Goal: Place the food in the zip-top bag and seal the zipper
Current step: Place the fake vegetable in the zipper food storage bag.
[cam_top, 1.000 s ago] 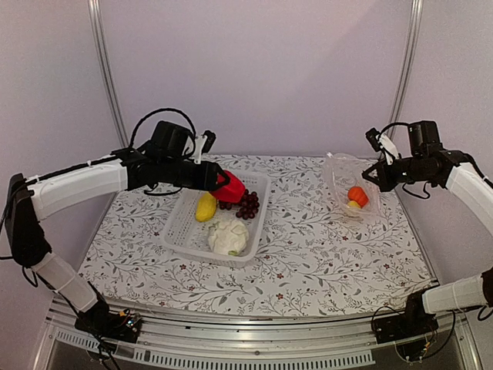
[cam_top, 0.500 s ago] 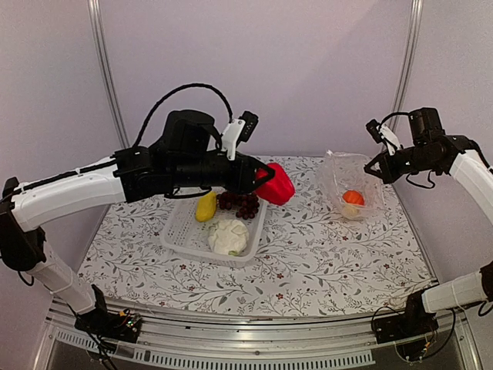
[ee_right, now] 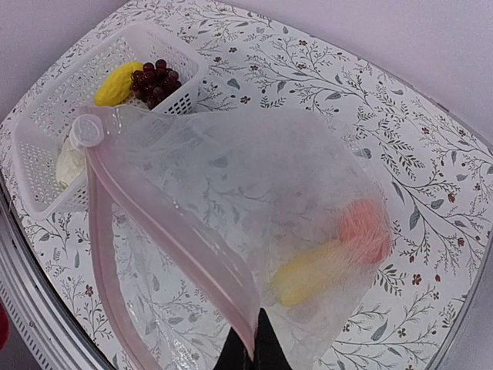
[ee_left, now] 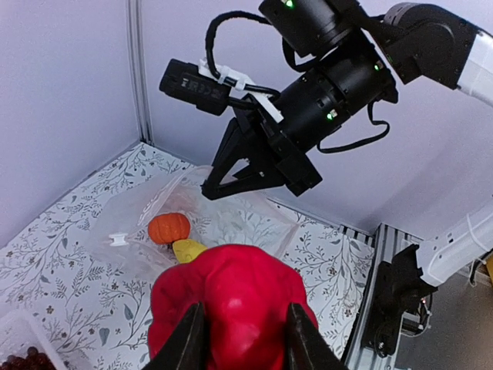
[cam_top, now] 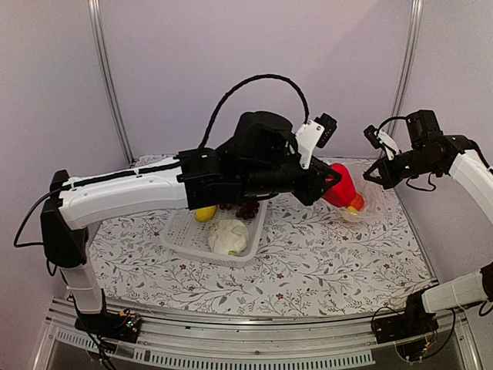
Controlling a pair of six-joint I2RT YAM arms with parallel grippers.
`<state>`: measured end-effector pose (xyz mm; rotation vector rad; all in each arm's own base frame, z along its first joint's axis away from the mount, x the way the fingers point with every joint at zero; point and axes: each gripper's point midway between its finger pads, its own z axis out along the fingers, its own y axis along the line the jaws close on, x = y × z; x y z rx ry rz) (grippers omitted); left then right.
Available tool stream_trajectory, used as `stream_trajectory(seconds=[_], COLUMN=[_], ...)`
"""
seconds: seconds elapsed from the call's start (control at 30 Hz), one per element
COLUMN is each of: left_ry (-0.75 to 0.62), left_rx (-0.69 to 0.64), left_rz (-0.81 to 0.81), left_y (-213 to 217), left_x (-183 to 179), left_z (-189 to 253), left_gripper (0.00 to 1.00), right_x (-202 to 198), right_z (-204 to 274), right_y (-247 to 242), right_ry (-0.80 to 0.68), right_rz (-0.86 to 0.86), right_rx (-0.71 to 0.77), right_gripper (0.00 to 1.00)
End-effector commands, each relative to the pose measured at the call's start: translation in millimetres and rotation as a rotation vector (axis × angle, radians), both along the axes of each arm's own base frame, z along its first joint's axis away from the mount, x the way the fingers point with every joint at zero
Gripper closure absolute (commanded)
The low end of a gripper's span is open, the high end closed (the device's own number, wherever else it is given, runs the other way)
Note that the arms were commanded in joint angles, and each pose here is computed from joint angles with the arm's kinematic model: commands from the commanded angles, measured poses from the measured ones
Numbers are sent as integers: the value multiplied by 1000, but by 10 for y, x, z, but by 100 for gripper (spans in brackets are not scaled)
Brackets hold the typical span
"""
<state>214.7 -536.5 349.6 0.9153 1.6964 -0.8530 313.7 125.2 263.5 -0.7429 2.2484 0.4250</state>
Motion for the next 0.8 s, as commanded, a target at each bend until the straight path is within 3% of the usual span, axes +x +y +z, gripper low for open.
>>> stream_trajectory(seconds=[0.0, 0.43, 0.77], left_ry=[-82, -237, -447], left_rx=[64, 202, 373], left_rz=[37, 152, 234], left_y=[-198, -523, -687], left_x=[0, 277, 208], left_z=[-39, -389, -662], left_gripper=[68, 68, 69], right_x=[-56, -130, -192], right_z=[84, 153, 204], right_y=[43, 95, 140], right_ry=[4, 13, 10], right_rz=[14, 34, 51], right_rx=[21, 57, 91], right_gripper=[100, 100, 100])
